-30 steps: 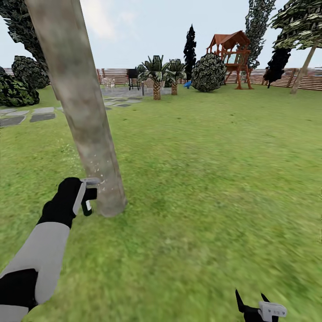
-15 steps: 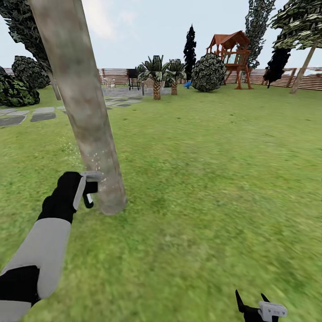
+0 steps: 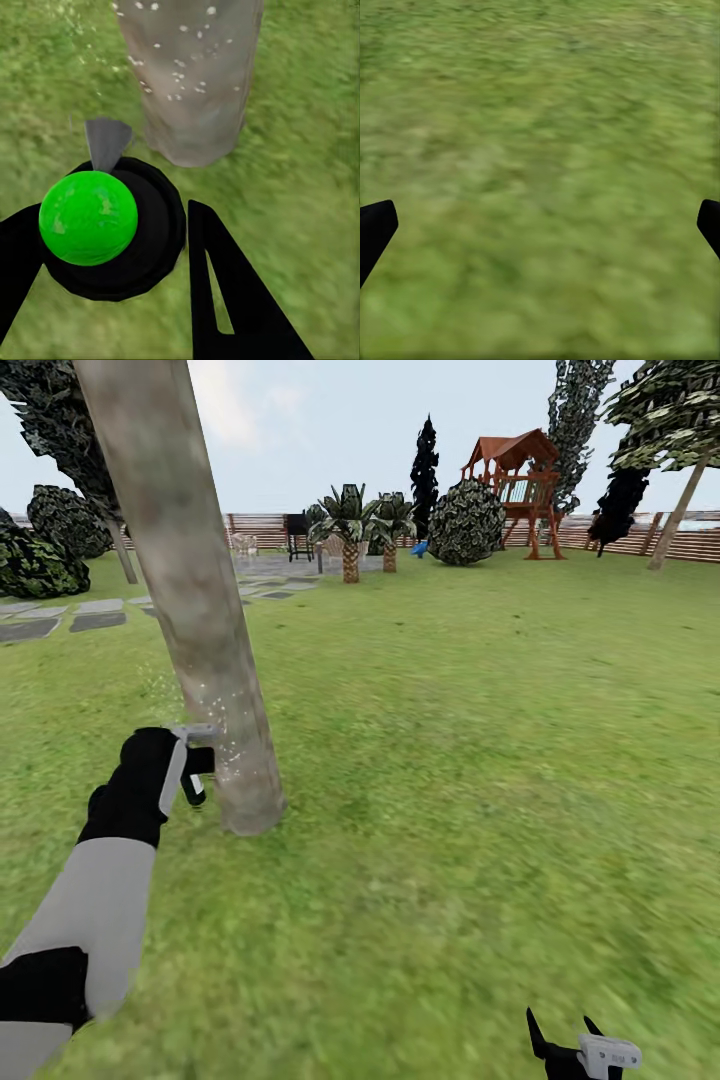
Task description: In the garden, pick up the pesticide atomizer on the floor and spray pesticide onto both trees until each tree trunk is fully covered.
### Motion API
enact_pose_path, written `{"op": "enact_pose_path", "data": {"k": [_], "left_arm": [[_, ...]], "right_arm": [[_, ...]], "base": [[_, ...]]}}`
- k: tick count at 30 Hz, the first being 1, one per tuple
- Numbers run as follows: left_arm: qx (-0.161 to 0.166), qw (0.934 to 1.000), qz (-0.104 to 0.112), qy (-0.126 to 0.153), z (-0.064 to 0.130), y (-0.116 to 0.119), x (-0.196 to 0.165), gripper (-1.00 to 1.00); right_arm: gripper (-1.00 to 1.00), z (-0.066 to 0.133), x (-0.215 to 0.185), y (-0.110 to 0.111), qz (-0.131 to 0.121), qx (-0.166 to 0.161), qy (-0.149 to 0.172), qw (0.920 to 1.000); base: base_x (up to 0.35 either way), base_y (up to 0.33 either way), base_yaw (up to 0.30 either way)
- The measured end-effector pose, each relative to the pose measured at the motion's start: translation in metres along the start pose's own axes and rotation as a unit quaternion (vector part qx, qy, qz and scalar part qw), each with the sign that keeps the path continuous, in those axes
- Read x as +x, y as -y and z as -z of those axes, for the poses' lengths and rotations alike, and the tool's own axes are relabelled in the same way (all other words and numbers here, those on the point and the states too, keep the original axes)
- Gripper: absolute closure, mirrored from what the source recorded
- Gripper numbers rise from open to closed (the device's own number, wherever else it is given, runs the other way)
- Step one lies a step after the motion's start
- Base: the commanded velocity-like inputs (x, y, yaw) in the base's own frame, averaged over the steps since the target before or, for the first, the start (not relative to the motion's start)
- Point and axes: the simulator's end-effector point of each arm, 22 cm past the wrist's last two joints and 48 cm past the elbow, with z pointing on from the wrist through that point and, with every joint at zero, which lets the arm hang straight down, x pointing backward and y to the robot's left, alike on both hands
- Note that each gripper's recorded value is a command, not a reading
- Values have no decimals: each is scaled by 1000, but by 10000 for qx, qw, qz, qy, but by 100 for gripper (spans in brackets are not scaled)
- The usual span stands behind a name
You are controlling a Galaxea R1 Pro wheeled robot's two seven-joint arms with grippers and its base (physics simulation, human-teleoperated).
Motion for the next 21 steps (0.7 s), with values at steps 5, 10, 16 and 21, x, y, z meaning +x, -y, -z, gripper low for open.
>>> {"op": "enact_pose_path", "data": {"k": [5,10,16,21], "left_arm": [[-304,9994,72,132,4,-44,-20,100],[-35,9999,70,124,6,-14,-20,100],[10,10000,23,74,5,-2,-15,100],[-410,9992,37,-20,-2,-58,-7,100]], "right_arm": [[-100,0,0,0,0,0,-1,10000],[-100,0,0,0,0,1,-1,10000],[-100,0,0,0,0,0,-1,10000],[-100,0,0,0,0,-1,-1,10000]], "base": [[0,0,0],[0,0,0],[0,0,0],[0,0,0]]}}
